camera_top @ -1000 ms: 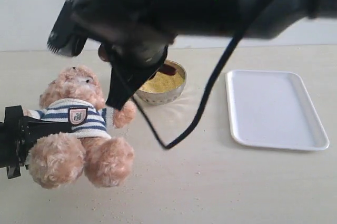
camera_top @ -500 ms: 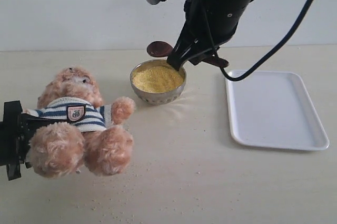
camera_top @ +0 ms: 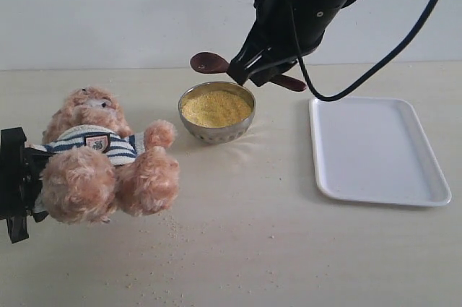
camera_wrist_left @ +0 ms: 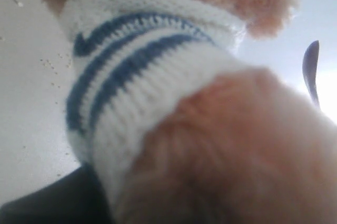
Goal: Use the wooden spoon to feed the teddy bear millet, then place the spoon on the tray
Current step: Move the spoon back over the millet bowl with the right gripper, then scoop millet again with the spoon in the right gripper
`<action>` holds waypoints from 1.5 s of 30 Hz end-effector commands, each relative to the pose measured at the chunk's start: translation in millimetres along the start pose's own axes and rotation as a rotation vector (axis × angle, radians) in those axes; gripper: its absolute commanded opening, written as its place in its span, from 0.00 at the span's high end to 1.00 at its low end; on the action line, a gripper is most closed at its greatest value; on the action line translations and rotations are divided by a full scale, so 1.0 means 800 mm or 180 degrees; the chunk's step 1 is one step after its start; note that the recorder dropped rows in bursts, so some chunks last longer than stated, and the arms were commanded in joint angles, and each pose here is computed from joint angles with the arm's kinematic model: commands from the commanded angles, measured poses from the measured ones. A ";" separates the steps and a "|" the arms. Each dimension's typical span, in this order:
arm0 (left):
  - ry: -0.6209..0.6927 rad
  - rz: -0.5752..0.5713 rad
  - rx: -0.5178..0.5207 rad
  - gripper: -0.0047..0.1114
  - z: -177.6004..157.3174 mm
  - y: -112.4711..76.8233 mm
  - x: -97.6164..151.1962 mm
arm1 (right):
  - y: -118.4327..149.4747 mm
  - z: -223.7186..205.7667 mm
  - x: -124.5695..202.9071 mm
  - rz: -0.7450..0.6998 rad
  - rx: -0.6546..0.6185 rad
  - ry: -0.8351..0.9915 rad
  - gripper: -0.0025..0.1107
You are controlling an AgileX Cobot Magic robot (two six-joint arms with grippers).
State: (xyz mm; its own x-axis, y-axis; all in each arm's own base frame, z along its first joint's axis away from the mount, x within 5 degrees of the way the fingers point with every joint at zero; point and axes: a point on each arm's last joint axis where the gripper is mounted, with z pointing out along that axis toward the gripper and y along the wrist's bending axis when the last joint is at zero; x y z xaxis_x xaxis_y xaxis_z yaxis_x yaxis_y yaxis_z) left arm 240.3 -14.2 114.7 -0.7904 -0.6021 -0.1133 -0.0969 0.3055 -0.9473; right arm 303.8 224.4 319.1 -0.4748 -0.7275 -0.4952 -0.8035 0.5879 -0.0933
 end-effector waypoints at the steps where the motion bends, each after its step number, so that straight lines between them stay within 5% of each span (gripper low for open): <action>1: 0.0009 -0.0018 0.0112 0.92 0.002 -0.005 0.000 | -0.004 -0.010 -0.002 -0.0025 0.0028 -0.0086 0.98; 12: 0.0017 -0.0115 0.0122 0.92 0.001 -0.008 0.001 | -0.008 -0.010 0.002 0.0002 0.0023 -0.0042 0.98; 20: -0.0010 -0.0105 0.0132 0.92 0.000 -0.009 0.000 | -0.043 -0.007 0.009 0.0133 0.0218 -0.0122 0.98; 25: -0.0010 -0.0105 0.0132 0.92 0.000 -0.009 0.000 | -0.058 0.038 0.023 0.0127 0.0102 0.0241 0.98; 29: -0.0016 -0.0107 0.0133 0.92 0.000 -0.009 -0.001 | -0.066 0.076 0.014 0.0149 0.0191 0.0007 0.98; 34: -0.0039 -0.0116 0.0136 0.92 0.000 -0.010 -0.002 | -0.036 0.109 0.000 -0.1029 0.0431 0.0111 0.98; 37: -0.0039 -0.0116 0.0136 0.92 0.000 -0.010 -0.002 | -0.019 0.135 -0.013 -0.1676 0.1135 0.0304 0.98; 40: -0.0041 -0.0117 0.0136 0.92 0.000 -0.010 -0.002 | -0.016 0.147 -0.016 -0.2022 0.1587 0.0491 0.98; 45: -0.0041 -0.0117 0.0136 0.92 0.000 -0.010 -0.002 | -0.016 0.182 -0.004 -0.2151 0.1548 0.0719 0.98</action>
State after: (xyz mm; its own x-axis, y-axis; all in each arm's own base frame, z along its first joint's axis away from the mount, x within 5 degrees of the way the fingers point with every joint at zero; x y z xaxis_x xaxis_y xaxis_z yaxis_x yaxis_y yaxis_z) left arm 240.8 -13.9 116.6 -0.7818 -0.6178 -0.0845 -0.1205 0.2827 -0.9516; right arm 366.6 270.2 200.5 -0.0492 -0.9979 -0.0424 -0.7208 0.0649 -0.6901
